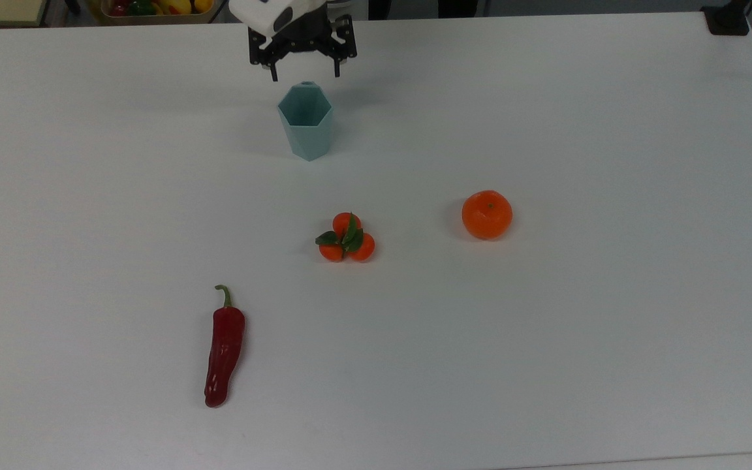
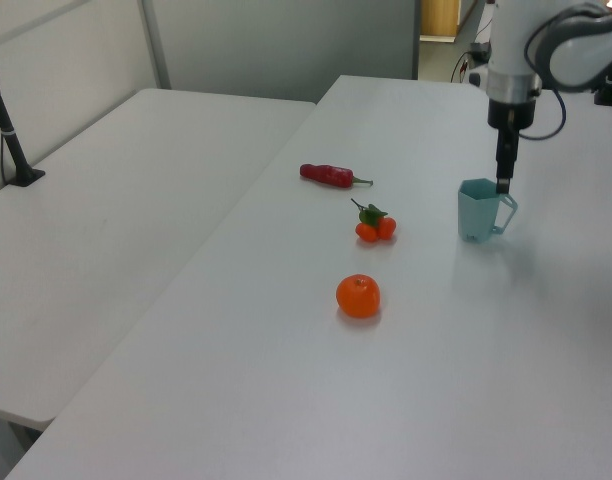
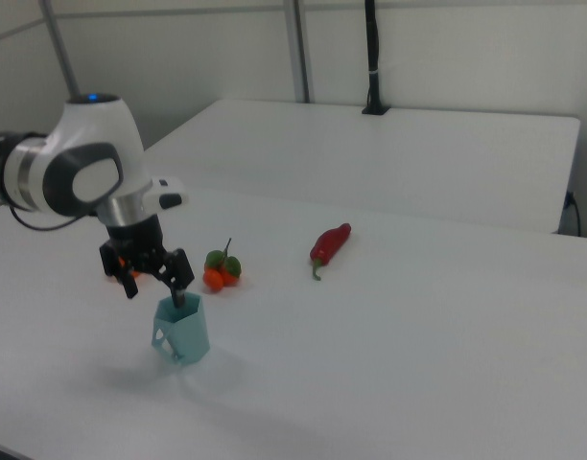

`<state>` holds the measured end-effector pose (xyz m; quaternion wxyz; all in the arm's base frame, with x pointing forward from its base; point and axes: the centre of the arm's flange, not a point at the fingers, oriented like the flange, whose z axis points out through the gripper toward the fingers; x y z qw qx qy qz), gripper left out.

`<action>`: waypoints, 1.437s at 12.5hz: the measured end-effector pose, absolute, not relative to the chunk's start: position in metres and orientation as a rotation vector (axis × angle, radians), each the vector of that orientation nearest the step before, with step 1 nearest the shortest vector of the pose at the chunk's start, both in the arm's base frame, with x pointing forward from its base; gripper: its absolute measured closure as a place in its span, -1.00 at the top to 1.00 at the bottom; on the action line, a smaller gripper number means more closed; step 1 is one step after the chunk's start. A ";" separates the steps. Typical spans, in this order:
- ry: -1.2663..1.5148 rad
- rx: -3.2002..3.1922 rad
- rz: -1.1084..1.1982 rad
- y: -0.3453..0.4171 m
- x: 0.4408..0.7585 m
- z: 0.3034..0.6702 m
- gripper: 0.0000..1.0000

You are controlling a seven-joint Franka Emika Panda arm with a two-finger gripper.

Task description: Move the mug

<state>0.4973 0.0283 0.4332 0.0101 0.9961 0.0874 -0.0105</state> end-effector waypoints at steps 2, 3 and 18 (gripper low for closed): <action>0.248 3.148 -0.008 0.032 0.507 0.471 1.00; 0.239 3.160 0.002 0.033 0.511 0.489 1.00; 0.117 3.195 0.148 0.016 0.538 0.625 1.00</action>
